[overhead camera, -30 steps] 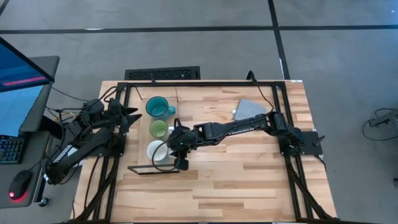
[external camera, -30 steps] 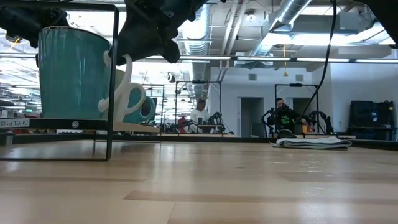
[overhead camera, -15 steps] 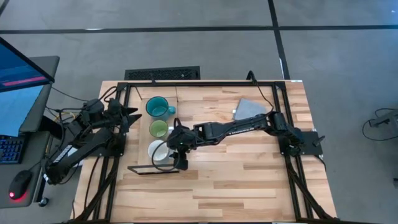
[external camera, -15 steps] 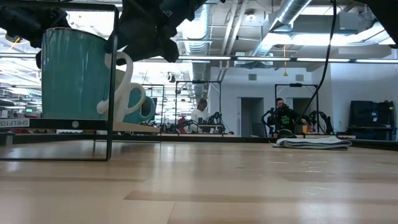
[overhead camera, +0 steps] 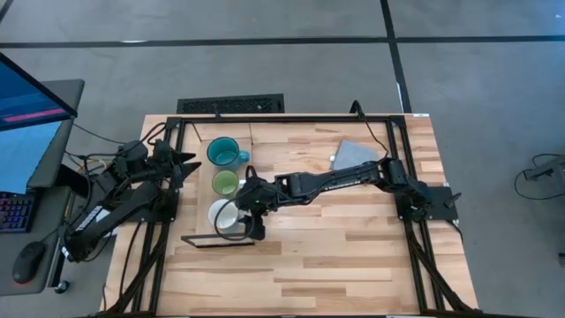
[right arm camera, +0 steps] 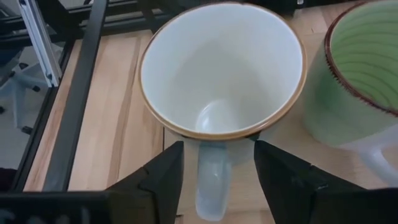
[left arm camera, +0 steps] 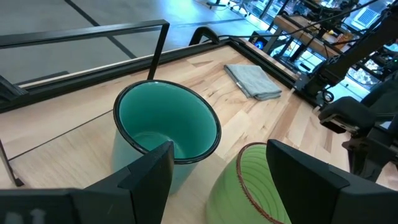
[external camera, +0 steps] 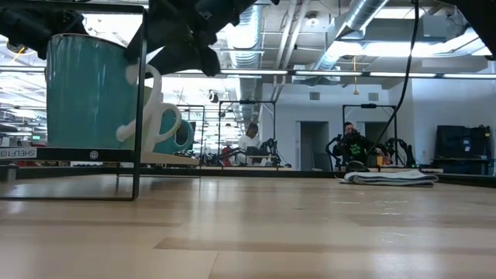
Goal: Stack small to large cups/mugs on shelf
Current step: Put the white mug on the shelf
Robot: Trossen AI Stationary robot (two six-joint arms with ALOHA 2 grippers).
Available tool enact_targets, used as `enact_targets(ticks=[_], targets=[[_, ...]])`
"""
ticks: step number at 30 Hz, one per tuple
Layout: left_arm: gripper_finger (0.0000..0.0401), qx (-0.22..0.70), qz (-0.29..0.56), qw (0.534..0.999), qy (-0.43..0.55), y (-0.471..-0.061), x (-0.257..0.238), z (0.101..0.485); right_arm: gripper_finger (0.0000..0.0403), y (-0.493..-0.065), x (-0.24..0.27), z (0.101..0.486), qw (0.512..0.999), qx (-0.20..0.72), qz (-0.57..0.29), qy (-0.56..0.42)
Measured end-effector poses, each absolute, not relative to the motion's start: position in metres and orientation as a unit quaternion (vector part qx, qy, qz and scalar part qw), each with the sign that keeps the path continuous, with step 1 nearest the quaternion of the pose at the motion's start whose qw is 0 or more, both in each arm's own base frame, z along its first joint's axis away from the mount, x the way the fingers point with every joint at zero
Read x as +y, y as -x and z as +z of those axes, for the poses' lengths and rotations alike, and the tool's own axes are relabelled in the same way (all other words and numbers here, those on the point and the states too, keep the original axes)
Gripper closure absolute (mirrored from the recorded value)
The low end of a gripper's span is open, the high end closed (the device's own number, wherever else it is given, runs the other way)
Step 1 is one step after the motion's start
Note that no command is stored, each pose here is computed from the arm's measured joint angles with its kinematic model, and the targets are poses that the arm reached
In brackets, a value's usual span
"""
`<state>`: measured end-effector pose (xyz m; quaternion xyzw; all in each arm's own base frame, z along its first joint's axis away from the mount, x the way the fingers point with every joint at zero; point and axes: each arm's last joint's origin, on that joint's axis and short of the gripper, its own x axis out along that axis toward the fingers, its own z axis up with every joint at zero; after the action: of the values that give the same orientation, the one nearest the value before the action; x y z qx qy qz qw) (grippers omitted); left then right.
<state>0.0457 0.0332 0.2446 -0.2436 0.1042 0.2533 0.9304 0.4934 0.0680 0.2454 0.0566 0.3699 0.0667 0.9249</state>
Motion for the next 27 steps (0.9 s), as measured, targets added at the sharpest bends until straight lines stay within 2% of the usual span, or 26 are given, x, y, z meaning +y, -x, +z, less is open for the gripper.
enact_targets(ticks=[27], targets=[[0.0153,0.104,0.253,0.930,0.244,-0.0457,0.0332,0.2445,0.0188,-0.4954,0.0602,0.2464,0.929,0.360,0.074,-0.028]])
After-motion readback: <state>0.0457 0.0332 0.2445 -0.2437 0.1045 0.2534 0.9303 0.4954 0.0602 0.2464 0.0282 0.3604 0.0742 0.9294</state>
